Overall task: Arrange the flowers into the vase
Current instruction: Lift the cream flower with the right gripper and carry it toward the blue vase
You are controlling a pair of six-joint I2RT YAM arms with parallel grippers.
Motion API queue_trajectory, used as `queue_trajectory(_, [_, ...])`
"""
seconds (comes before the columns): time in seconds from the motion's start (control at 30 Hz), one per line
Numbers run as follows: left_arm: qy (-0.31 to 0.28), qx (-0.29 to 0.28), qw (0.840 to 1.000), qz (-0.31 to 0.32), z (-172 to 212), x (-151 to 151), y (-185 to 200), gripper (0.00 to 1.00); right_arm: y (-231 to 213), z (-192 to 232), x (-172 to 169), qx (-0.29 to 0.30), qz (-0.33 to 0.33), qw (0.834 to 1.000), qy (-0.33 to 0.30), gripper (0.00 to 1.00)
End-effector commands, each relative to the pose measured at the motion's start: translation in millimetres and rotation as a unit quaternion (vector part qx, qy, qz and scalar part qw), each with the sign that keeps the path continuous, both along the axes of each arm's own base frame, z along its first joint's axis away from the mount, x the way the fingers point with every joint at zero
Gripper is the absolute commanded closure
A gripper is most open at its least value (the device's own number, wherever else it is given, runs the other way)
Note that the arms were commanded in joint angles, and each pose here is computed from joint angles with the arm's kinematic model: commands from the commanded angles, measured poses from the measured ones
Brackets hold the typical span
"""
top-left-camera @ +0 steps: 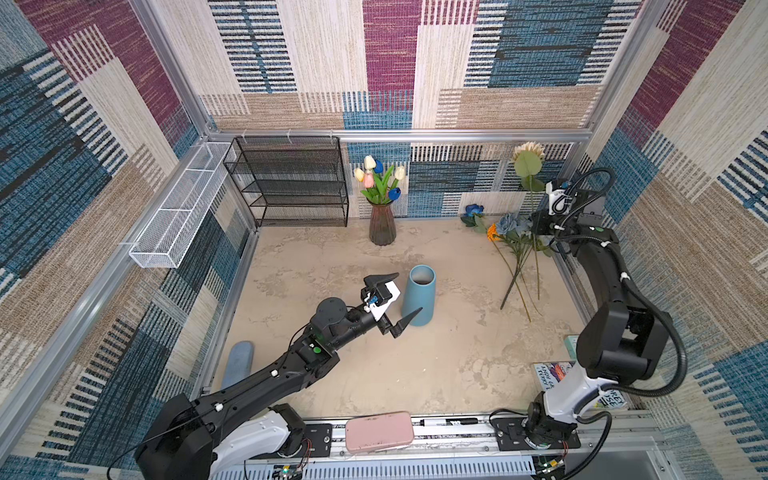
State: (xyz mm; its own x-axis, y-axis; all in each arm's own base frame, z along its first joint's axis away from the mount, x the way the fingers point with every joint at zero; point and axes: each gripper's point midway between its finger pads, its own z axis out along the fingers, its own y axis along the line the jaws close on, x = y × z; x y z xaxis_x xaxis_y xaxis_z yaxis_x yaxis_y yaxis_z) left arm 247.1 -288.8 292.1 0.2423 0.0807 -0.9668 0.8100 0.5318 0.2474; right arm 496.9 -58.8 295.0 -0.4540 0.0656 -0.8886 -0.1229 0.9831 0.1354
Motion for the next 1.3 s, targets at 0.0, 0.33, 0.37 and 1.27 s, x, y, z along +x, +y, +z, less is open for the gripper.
queue_trajectory(0.0, [-0.029,-0.031,0.999,0.031,13.3,7.0,7.9,0.01,44.9,65.2,-18.9,0.065,0.080,0.990,-0.101,1.00])
queue_trajectory(0.33, [-0.032,-0.056,0.996,0.059,7.1,15.9,13.5,0.01,199.0,191.7,-123.0,0.138,0.321,0.878,-0.328,1.00])
queue_trajectory(0.37, [-0.030,-0.055,0.996,0.059,6.2,16.0,13.6,0.01,206.7,198.4,-129.0,0.143,0.333,0.868,-0.339,1.00])
queue_trajectory(1.27, [-0.005,-0.035,0.997,0.070,-28.1,24.0,11.4,0.01,315.9,200.3,-172.0,0.248,0.453,0.765,-0.384,1.00])
